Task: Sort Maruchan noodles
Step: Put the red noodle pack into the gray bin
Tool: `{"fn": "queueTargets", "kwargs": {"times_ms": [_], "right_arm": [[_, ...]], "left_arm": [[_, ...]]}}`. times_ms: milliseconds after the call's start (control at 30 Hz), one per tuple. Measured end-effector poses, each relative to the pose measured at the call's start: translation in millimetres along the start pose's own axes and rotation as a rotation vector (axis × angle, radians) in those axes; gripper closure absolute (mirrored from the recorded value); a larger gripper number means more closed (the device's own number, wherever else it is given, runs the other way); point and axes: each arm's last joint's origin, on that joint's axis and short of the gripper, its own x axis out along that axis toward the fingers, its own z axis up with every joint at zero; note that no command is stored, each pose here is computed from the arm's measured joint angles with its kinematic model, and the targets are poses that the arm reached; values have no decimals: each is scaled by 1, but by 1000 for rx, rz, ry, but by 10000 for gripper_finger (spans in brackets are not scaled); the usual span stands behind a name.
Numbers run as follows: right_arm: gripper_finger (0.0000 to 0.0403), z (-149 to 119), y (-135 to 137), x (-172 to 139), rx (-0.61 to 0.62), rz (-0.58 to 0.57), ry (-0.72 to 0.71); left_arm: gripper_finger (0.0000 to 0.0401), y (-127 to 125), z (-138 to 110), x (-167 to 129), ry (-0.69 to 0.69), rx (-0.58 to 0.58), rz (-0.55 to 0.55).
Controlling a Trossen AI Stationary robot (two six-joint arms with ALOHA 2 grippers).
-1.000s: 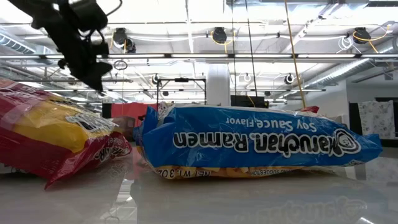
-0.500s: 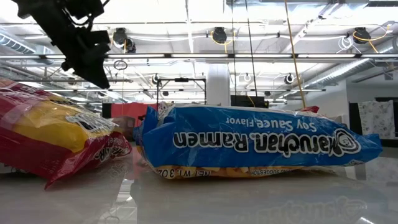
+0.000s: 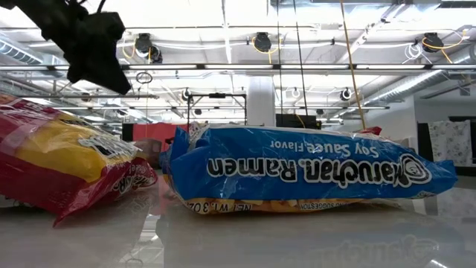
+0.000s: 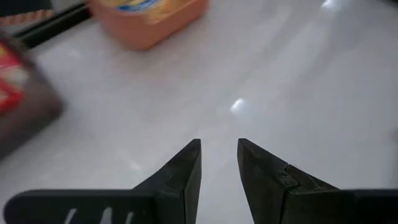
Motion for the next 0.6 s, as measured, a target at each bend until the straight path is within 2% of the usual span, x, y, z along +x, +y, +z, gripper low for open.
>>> {"fn": "queueTargets", "kwargs": {"times_ms": [200, 333, 500, 600], "right_arm": [[266, -8, 19, 14, 7, 34, 60], [266, -14, 22, 16, 1, 39, 93], [266, -22, 21, 15, -11, 27, 181], [266, -27, 21, 14, -15, 63, 236]], "left_arm": [[291, -30, -2, -11, -90, 28, -213], [291, -51, -10, -20, -95, 58, -359], [291, -71, -26, -26, -68, 138, -456], [291, -81, -32, -28, -67, 153, -501]]}}
